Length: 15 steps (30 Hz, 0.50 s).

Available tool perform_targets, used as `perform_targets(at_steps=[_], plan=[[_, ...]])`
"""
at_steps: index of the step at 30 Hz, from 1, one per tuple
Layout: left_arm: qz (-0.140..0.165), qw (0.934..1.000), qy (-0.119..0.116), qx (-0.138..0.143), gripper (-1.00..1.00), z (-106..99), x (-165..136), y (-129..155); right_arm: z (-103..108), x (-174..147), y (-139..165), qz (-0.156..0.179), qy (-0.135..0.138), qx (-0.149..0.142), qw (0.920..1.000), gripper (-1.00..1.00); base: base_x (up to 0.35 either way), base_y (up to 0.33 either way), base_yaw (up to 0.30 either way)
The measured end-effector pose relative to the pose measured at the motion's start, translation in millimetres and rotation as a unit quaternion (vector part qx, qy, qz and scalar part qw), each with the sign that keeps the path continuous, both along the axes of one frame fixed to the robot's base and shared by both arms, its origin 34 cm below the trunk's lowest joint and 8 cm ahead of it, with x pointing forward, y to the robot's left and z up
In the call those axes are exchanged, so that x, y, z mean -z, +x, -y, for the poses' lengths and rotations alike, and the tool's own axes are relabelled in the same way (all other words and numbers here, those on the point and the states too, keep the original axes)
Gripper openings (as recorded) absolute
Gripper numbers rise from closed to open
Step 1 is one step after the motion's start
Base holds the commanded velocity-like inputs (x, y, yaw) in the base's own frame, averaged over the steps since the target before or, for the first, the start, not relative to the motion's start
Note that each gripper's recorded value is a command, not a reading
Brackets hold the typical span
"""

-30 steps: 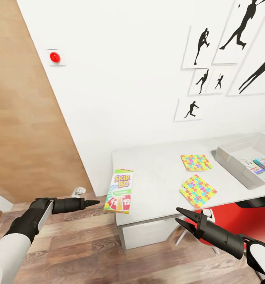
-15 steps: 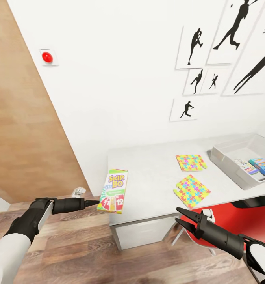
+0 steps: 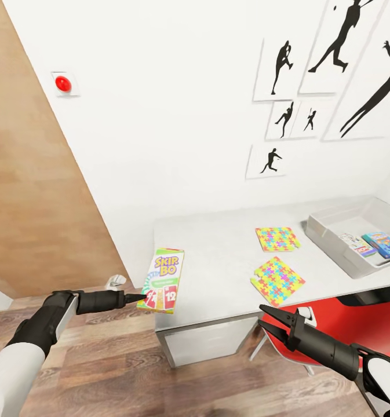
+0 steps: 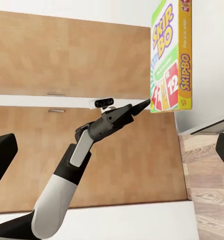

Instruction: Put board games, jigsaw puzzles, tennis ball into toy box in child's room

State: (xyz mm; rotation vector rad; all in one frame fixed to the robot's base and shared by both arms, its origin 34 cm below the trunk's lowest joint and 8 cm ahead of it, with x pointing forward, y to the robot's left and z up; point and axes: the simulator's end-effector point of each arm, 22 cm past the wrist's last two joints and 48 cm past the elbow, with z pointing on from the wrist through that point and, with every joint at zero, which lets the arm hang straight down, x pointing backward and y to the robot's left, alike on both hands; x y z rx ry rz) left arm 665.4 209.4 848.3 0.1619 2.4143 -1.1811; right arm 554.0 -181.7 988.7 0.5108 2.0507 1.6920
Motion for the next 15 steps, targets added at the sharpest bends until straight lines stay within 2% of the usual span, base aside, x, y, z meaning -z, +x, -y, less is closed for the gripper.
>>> perform_targets(at_steps=[8,15], plan=[[0.004,0.9998,-0.007,-0.017,1.0,-6.8,2.5,8.6,0.0,6.7,2.8,0.0,0.0,0.0,1.0,1.0,0.0,-0.001,0.0],[0.005,0.9998,-0.008,-0.02,1.0,-8.4,8.1,12.1,-0.1,13.0,5.1,0.0,0.0,0.0,1.0,1.0,0.0,0.0,0.0]])
